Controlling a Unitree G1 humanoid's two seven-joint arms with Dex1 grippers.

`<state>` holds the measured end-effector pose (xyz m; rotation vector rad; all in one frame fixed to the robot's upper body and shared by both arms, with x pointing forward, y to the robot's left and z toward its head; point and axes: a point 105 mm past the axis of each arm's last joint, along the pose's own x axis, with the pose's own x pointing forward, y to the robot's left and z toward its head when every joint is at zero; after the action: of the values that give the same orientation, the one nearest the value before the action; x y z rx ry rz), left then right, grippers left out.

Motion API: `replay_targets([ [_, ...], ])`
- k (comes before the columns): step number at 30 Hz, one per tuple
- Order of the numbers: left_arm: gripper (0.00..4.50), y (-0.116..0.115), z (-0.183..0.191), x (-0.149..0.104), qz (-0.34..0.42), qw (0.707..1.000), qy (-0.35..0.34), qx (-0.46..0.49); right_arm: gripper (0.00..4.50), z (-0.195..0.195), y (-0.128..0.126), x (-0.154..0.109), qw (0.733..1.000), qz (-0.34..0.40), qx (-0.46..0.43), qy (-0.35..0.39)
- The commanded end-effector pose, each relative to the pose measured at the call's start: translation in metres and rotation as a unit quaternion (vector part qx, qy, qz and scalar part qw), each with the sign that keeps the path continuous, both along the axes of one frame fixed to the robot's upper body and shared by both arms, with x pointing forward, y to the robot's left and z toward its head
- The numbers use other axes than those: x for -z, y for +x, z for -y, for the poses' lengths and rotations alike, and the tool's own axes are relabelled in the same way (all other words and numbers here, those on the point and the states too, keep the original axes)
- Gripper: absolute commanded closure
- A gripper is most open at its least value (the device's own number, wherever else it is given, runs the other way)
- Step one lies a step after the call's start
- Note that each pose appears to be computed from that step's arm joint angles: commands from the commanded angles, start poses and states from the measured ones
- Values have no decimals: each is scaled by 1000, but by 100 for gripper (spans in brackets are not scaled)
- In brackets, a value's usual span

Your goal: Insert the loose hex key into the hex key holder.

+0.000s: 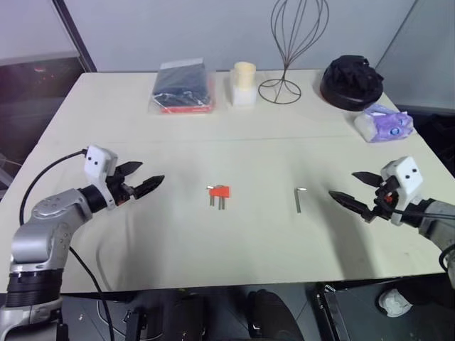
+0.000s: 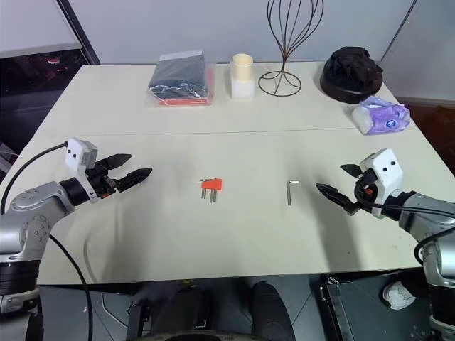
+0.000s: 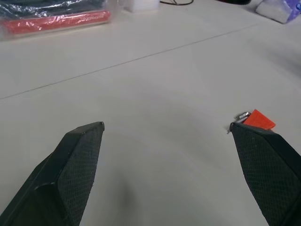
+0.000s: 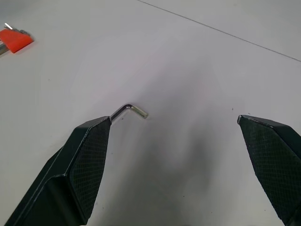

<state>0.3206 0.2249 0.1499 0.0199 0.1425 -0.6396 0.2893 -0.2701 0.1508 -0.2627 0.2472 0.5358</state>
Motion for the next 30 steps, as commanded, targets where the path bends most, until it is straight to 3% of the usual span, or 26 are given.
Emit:
replay_targets([
  [1,0,1,-2,-16,31,1000,4,-3,5,0,2,-11,1000,25,0,3],
  [30,0,15,-6,-24,62,997,42,20,5,-7,8,-15,999,39,-5,-21],
])
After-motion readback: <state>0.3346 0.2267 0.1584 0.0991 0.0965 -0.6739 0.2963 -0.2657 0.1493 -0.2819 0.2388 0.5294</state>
